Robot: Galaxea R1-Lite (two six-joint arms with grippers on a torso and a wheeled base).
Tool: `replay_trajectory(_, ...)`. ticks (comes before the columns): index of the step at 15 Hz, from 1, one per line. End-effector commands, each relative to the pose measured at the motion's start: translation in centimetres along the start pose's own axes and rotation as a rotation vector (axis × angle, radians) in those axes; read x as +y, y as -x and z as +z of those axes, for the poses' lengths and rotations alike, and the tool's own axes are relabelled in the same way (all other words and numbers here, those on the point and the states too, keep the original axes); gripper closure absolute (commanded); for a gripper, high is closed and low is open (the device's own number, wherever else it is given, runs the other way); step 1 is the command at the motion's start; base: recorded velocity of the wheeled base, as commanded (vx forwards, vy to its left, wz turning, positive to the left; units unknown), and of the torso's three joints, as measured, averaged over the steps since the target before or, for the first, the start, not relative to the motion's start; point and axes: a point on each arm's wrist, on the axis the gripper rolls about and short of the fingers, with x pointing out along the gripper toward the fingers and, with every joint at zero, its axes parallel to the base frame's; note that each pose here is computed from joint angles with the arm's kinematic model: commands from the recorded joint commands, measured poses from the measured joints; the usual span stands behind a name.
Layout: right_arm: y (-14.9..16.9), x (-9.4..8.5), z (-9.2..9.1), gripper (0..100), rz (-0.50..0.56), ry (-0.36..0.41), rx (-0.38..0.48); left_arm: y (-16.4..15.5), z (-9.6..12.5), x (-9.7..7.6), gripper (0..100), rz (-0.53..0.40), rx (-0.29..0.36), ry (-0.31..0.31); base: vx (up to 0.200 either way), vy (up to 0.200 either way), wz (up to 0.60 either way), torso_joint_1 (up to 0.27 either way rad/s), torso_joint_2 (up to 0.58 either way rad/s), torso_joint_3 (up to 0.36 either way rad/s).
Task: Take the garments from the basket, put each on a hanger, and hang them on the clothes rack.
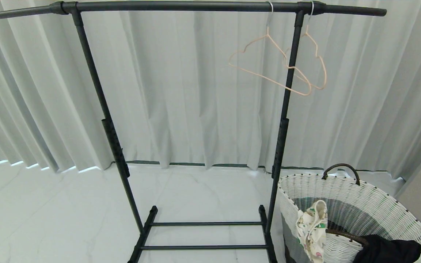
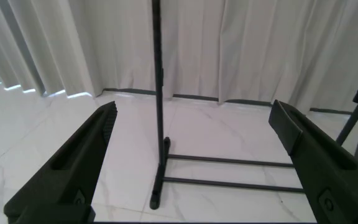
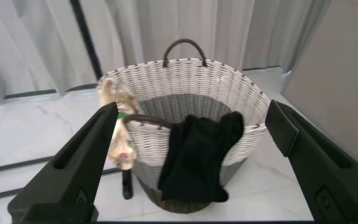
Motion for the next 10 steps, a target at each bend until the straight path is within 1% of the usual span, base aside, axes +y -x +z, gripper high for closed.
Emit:
replay_trajectory(1, 0.00, 0.00, -0.01, 0, 0.000, 0.000, 0.001, -0.01, 0.01, 0.00, 0, 0.001, 0.001, -0.001, 0.000, -0.200, 0.00, 0.002, 0.01, 0.012)
replay_trajectory(2, 0.00, 0.00, -0.01, 0, 0.000, 0.000, 0.001, -0.01, 0.01, 0.00, 0, 0.001, 0.001, -0.001, 0.000, -0.200, 0.00, 0.007, 0.01, 0.007)
replay_trajectory(10, 0.00, 0.00, -0.01, 0, 0.000, -0.001, 0.001, -0.01, 0.01, 0.00, 0, 0.001, 0.001, 0.011, 0.000, 0.000, 0.00, 0.000, 0.00, 0.000)
